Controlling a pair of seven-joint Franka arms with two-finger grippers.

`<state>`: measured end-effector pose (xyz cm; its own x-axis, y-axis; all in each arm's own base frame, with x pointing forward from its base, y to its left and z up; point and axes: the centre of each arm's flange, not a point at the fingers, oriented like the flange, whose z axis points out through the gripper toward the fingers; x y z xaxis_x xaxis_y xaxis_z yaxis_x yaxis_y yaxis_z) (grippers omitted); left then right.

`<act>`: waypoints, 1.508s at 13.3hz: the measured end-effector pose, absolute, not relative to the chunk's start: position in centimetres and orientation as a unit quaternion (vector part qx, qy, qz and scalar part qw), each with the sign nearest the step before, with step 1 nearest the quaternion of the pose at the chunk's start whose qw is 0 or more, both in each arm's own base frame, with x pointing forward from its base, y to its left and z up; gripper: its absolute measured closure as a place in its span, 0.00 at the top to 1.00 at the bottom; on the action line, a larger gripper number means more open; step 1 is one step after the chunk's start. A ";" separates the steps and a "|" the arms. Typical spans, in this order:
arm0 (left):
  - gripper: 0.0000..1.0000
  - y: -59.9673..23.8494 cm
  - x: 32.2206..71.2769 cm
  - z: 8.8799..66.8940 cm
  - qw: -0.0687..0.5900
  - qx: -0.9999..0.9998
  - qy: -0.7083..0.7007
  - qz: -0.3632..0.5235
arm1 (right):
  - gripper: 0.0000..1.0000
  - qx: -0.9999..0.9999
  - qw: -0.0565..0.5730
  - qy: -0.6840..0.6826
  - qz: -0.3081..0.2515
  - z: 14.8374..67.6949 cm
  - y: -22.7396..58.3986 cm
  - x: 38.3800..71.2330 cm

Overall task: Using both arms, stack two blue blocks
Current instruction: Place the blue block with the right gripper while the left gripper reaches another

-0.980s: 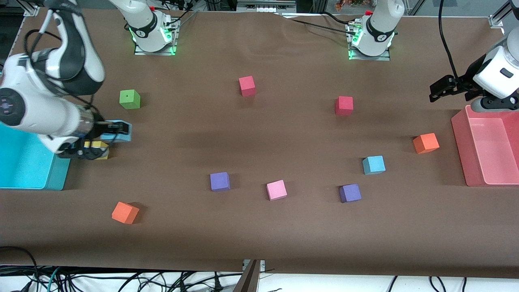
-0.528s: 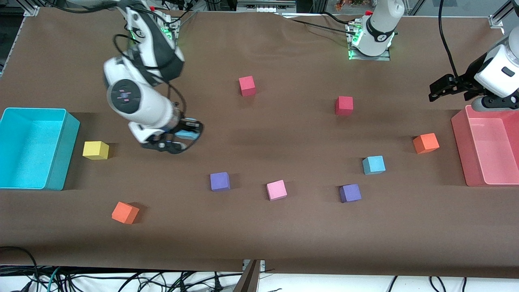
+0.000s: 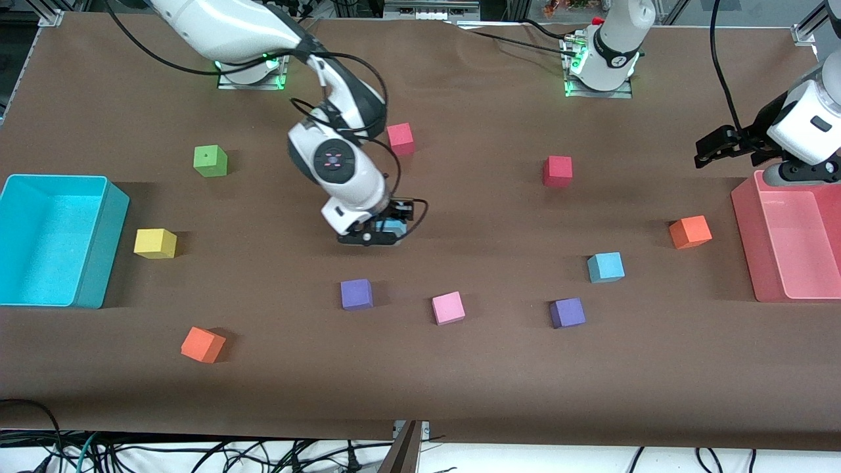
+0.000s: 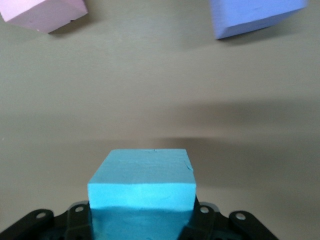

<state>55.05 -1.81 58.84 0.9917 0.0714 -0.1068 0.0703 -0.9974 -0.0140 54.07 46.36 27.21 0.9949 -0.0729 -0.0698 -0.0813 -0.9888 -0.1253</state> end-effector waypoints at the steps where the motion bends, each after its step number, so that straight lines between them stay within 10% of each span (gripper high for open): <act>1: 1.00 -1.7 55.2 58.6 0.005 -0.998 -0.037 0.054 | 0.61 -0.997 0.058 0.041 0.031 26.0 48.0 53.5; 17: 1.00 -4.2 61.0 47.9 0.025 -0.997 -0.019 0.069 | 0.61 -0.998 0.057 0.035 0.004 19.0 50.7 52.5; 20: 1.00 -4.3 61.5 44.1 0.029 -0.996 -0.014 0.088 | 0.86 -0.998 0.058 0.034 0.002 18.9 50.8 52.5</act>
